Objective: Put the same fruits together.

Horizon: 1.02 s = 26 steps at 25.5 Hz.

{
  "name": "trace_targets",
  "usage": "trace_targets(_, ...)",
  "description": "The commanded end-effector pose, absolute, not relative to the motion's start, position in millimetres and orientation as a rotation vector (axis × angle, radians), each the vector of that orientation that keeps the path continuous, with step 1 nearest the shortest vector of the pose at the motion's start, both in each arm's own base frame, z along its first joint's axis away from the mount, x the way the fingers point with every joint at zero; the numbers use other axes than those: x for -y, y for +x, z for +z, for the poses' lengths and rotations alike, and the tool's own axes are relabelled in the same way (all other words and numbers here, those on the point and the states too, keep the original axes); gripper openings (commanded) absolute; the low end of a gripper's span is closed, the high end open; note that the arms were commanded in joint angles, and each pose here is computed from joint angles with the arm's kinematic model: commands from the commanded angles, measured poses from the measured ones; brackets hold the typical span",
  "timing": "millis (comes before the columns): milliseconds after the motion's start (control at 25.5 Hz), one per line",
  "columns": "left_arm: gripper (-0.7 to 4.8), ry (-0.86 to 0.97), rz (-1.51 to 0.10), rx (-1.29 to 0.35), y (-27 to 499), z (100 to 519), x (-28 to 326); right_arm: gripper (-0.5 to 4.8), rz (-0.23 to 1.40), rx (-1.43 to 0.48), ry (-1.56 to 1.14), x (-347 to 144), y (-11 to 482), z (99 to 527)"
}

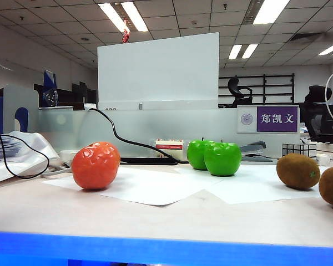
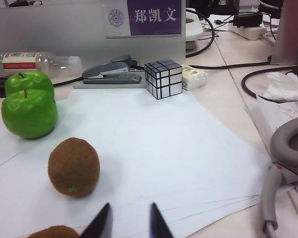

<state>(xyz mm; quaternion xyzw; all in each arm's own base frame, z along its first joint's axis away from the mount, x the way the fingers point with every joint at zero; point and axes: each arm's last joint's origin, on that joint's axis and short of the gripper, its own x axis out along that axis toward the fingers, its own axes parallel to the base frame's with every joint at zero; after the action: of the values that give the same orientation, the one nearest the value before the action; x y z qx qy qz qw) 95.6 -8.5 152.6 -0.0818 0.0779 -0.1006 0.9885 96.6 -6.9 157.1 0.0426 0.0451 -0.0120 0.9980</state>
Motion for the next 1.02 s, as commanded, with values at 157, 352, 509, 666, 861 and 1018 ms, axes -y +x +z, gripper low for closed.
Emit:
trace_targets(157, -0.04, -0.167, -0.203, -0.169, 95.4, 151.3, 8.6, 0.35, 0.018, -0.079, 0.086, 5.7, 96.7, 157.9)
trace_targets(352, -0.04, -0.167, -0.204, -0.169, 95.4, 151.3, 8.6, -0.05, 0.020, -0.079, 0.074, 5.7, 96.7, 157.9)
trace_targets(509, -0.04, -0.167, -0.204, -0.169, 95.4, 151.3, 8.6, -0.05, 0.064, -0.079, 0.041, 4.4, 96.7, 157.9)
trace_targets(666, -0.04, -0.167, -0.203, -0.169, 95.4, 151.3, 8.6, -0.05, 0.073, -0.074, 0.003, 4.2, 96.7, 158.2)
trace_targets(861, -0.04, -0.167, -0.204, -0.169, 95.4, 151.3, 8.7, -0.05, 0.065, -0.031, -0.038, 4.5, 96.9, 162.3)
trace_targets(1018, -0.04, -0.167, -0.204, -0.169, 95.4, 151.3, 8.7, -0.05, 0.064, 0.008, -0.043, 4.5, 97.0, 166.1)
